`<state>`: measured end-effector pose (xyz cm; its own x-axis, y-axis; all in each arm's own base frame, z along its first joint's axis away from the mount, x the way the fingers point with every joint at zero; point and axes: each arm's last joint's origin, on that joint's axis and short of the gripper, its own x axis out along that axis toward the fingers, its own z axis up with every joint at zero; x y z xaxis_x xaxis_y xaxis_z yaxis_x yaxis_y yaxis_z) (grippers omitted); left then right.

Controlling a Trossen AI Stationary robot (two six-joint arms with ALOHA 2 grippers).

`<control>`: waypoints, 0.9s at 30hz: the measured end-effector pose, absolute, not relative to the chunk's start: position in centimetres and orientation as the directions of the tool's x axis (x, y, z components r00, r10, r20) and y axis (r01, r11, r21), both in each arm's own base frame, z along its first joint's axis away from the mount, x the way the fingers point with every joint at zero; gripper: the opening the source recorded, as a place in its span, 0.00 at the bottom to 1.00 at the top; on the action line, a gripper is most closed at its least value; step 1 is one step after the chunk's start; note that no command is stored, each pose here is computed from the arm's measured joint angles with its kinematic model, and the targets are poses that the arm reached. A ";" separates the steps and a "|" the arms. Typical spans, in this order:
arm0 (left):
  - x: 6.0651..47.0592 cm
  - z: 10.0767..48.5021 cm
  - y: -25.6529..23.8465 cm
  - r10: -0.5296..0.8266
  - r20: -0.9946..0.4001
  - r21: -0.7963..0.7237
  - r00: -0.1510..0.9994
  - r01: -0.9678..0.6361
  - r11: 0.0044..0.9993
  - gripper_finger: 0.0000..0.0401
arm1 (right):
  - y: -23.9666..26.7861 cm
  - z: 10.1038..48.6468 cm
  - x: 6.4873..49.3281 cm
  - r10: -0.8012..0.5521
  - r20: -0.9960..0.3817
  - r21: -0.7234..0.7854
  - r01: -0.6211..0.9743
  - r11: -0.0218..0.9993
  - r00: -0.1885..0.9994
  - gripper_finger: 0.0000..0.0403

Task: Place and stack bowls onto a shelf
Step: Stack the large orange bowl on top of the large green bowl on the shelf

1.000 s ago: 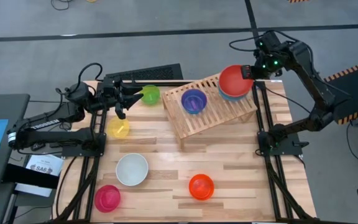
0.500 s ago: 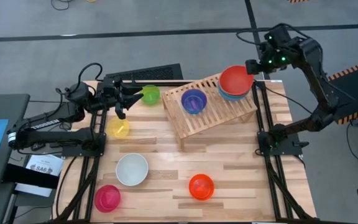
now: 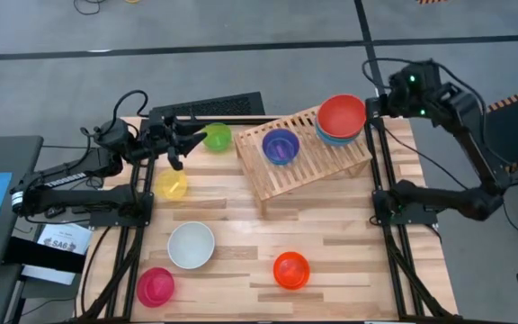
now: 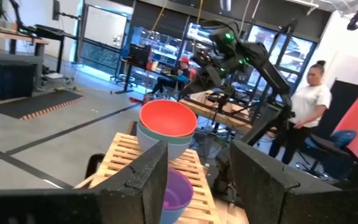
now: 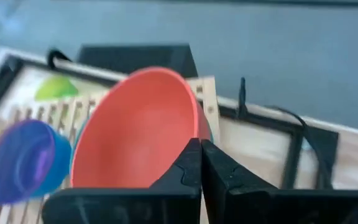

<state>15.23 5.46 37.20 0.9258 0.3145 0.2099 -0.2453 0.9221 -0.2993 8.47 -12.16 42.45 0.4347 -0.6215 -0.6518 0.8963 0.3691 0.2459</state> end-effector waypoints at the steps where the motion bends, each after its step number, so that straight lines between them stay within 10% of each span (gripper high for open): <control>1: 15.2 37.2 5.5 0.321 0.210 -0.297 0.923 -0.253 0.921 0.39 | -12.0 42.1 8.5 -0.635 -0.629 0.254 0.891 0.377 0.448 0.05; 27: 15.2 37.2 5.6 0.357 0.210 -0.303 0.910 -0.287 0.909 0.39 | -13.9 38.6 10.2 -0.690 -0.626 0.148 0.923 0.355 0.365 0.04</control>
<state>15.19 5.58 37.20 0.9103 0.3569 0.2099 -0.2865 0.9089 -0.3029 10.22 -13.93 38.63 0.3648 -0.6897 -0.6255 0.9233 0.3545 0.1475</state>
